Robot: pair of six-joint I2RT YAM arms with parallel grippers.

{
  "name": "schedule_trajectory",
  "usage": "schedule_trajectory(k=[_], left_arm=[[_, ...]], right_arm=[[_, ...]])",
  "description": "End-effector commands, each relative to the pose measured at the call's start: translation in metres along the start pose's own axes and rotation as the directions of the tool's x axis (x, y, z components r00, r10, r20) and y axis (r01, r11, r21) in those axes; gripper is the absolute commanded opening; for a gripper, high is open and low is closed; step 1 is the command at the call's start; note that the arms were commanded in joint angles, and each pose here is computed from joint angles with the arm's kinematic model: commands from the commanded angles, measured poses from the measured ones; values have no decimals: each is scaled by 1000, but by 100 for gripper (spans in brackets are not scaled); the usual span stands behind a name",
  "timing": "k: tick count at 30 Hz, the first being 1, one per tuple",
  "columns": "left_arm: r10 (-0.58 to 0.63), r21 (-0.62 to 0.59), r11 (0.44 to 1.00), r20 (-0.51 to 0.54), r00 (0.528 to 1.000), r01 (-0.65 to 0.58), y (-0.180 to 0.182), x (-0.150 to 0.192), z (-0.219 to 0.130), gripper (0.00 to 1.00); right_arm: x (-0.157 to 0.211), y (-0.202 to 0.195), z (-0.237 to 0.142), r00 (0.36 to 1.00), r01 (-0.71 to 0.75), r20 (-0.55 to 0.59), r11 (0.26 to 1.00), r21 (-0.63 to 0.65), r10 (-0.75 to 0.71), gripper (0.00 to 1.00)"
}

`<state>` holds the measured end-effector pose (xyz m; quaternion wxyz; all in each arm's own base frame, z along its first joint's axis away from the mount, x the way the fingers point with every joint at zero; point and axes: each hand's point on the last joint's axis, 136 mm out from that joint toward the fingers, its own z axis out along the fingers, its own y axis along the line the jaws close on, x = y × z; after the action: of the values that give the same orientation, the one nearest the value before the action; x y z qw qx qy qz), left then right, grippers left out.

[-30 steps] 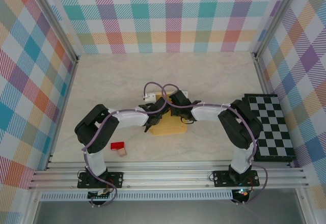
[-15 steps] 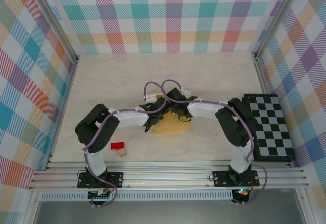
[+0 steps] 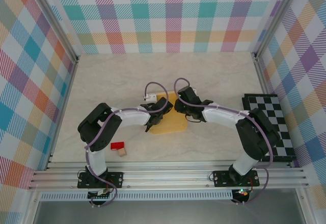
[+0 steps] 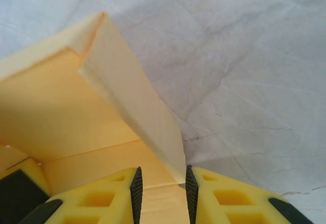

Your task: Fold the paper box

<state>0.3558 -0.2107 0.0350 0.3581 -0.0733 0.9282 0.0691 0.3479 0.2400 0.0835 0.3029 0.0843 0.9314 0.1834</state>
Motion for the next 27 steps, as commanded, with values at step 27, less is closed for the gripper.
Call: schedule_trajectory(k=[27], left_arm=[[47,19,999,-22,999,-46,-3,-2,-1,12]], right_arm=[[-36,43,22,970,233,16,918,-321,-241,17]])
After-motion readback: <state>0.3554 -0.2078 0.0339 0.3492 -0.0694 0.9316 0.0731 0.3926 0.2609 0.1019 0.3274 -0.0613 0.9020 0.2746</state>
